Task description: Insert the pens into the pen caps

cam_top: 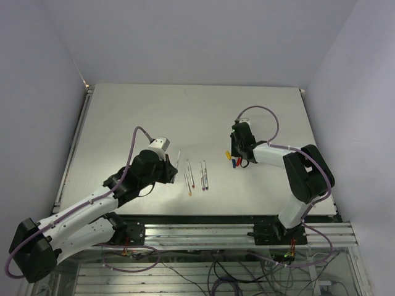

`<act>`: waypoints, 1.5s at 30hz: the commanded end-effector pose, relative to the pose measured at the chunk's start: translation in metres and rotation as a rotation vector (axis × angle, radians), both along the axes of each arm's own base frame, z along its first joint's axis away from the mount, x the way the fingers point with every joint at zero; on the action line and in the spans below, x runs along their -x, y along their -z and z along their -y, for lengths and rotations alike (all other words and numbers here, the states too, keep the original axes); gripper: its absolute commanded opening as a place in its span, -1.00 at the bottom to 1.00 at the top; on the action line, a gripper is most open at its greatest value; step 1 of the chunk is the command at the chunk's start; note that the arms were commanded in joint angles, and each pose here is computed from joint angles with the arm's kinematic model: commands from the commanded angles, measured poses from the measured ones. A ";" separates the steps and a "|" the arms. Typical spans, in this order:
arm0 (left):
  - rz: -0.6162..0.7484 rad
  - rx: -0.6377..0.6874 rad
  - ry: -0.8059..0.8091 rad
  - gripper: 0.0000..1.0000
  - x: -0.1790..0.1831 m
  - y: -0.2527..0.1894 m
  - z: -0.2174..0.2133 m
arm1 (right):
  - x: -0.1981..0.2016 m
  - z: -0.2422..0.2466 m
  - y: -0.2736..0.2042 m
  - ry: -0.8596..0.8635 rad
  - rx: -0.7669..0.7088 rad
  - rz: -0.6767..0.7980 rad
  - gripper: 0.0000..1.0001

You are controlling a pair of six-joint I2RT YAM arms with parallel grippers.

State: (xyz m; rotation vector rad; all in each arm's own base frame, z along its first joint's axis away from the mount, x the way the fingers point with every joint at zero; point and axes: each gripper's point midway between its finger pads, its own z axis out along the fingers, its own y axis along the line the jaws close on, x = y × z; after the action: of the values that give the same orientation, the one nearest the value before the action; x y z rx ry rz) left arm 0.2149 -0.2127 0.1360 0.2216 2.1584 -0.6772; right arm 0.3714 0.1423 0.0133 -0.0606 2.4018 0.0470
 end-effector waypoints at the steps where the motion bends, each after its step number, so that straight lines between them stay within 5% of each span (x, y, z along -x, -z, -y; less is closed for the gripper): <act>1: 0.013 -0.016 -0.014 -0.86 -0.001 0.000 -0.006 | 0.015 0.007 0.012 0.025 0.006 -0.050 -0.59; 4: 0.017 -0.012 -0.014 -0.86 -0.001 -0.002 -0.005 | 0.019 0.008 0.016 0.038 0.000 -0.062 -1.00; 17: 0.039 -0.010 -0.032 -0.86 -0.006 -0.006 -0.005 | 0.006 -0.001 -0.003 0.023 -0.036 -0.018 -1.00; 29: 0.183 0.073 -0.029 -0.86 -0.032 -0.056 0.013 | -0.050 -0.027 -0.142 0.007 -0.204 0.361 -1.00; 45: 0.301 0.331 0.289 -0.86 0.000 -0.127 0.080 | 0.029 -0.056 -0.290 -0.245 -0.721 0.820 -1.00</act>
State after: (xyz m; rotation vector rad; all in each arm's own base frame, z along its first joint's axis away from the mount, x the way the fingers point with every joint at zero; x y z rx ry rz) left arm 0.2285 -0.2684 0.2241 0.3699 1.8479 -0.9020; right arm 0.3629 0.1810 0.2535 0.0307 1.6450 0.6317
